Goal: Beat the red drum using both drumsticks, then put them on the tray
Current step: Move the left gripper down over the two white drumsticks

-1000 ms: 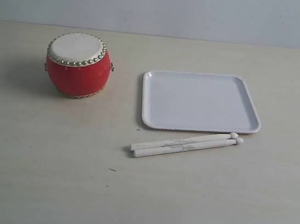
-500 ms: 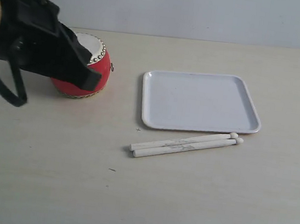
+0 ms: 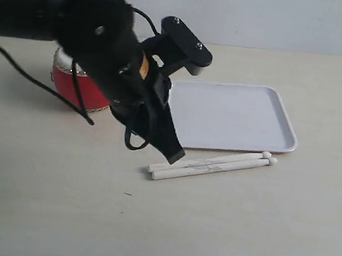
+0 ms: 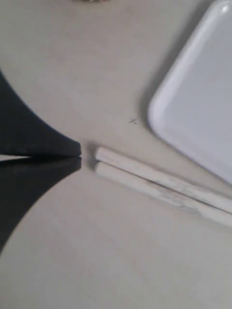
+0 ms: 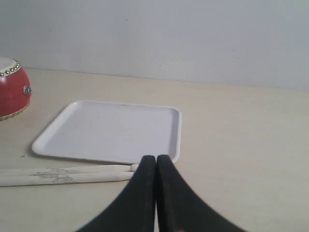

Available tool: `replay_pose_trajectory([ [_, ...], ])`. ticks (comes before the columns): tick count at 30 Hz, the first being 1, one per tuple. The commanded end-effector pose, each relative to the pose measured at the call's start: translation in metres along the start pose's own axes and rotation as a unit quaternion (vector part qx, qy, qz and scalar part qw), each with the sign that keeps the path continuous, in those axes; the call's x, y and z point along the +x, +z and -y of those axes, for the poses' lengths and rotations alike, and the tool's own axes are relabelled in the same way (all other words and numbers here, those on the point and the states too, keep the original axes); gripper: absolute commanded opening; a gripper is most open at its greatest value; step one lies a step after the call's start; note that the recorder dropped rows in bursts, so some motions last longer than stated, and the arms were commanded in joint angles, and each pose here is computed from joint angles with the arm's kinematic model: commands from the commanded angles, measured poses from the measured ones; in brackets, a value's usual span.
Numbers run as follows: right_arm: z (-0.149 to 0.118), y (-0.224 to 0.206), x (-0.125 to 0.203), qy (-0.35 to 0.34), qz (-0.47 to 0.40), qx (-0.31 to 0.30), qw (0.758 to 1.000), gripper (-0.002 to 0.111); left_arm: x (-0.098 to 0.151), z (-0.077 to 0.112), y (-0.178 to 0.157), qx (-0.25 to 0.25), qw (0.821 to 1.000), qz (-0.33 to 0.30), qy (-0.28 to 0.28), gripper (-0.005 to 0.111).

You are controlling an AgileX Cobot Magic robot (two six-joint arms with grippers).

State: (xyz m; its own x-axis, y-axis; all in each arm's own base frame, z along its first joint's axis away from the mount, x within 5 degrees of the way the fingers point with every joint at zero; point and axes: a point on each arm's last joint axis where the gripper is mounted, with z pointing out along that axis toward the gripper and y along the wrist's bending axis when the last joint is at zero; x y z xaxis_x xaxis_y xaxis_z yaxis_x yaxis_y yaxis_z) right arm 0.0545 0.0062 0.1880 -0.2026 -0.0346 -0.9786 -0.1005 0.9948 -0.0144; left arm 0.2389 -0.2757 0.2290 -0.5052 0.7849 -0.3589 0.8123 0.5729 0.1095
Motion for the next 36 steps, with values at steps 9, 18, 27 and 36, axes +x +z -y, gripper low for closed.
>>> replay_pose_trajectory([
  [9, 0.000, 0.000, 0.001, -0.003, 0.004, 0.003, 1.000, 0.000, -0.052, -0.005, 0.040, 0.022, 0.994, -0.078, 0.079, 0.000],
  [18, 0.000, 0.000, 0.001, -0.002, 0.004, 0.002, 1.000, 0.000, -0.063, -0.014, 0.068, 0.012, 0.987, -0.017, 0.158, 0.000],
  [27, 0.000, 0.000, 0.001, -0.002, 0.004, 0.002, 1.000, 0.000, -0.059, -0.019, 0.100, 0.028, 0.993, -0.022, 0.111, 0.013],
  [36, 0.000, 0.000, 0.001, -0.002, 0.004, 0.002, 1.000, 0.000, -0.056, -0.019, 0.100, 0.046, 0.994, -0.031, 0.099, 0.036],
])
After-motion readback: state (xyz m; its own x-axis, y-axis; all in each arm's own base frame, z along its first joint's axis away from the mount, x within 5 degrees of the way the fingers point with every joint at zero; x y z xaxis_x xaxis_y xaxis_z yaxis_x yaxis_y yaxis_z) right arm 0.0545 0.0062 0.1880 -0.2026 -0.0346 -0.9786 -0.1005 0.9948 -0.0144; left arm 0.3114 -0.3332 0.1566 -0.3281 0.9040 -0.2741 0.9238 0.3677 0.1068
